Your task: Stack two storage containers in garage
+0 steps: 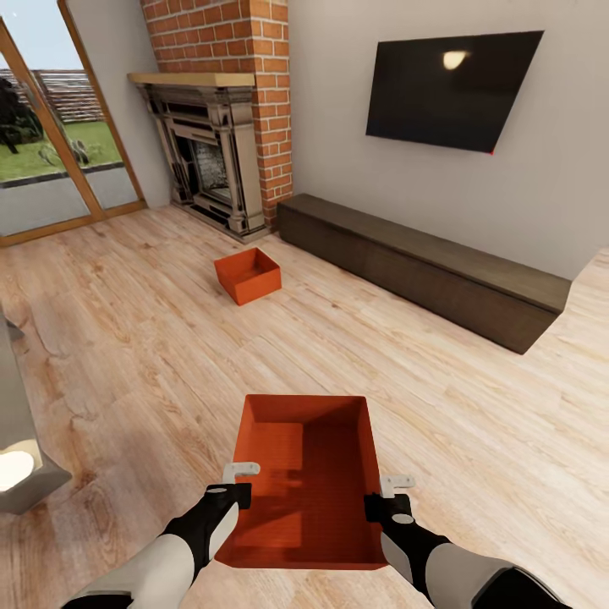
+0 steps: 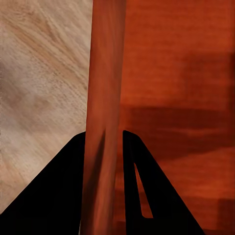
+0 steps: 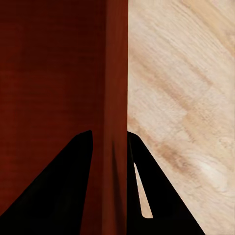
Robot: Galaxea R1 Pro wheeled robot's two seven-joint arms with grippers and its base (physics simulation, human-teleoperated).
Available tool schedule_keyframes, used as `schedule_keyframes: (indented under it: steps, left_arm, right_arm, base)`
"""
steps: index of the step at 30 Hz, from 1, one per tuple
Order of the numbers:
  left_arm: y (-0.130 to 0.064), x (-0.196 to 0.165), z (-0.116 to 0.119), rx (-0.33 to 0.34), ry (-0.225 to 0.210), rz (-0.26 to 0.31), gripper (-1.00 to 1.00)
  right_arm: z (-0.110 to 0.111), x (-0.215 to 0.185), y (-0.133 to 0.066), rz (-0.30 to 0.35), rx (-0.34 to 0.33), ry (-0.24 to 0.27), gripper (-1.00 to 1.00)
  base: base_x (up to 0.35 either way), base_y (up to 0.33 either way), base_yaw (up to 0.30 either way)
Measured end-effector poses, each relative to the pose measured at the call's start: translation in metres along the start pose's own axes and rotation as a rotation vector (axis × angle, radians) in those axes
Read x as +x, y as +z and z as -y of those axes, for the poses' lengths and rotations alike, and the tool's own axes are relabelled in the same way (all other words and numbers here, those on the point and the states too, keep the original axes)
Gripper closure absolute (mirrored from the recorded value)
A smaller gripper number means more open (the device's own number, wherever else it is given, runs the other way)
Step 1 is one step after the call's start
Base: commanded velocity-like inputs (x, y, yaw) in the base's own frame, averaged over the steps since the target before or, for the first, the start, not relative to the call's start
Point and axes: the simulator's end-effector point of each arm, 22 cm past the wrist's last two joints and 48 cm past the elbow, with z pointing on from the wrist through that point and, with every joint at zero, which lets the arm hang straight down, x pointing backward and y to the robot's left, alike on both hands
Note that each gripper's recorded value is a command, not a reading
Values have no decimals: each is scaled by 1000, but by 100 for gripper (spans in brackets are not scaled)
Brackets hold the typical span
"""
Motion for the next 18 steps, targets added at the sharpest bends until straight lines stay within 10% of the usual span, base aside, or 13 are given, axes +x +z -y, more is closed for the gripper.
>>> schedule_keyframes:
  steps: [18]
  left_arm:
    - [-24,-8,-2,0,0,-1,100]
  right_arm:
    - [3,-12,-23,-1,0,0,100]
  base:
    - [0,0,0]
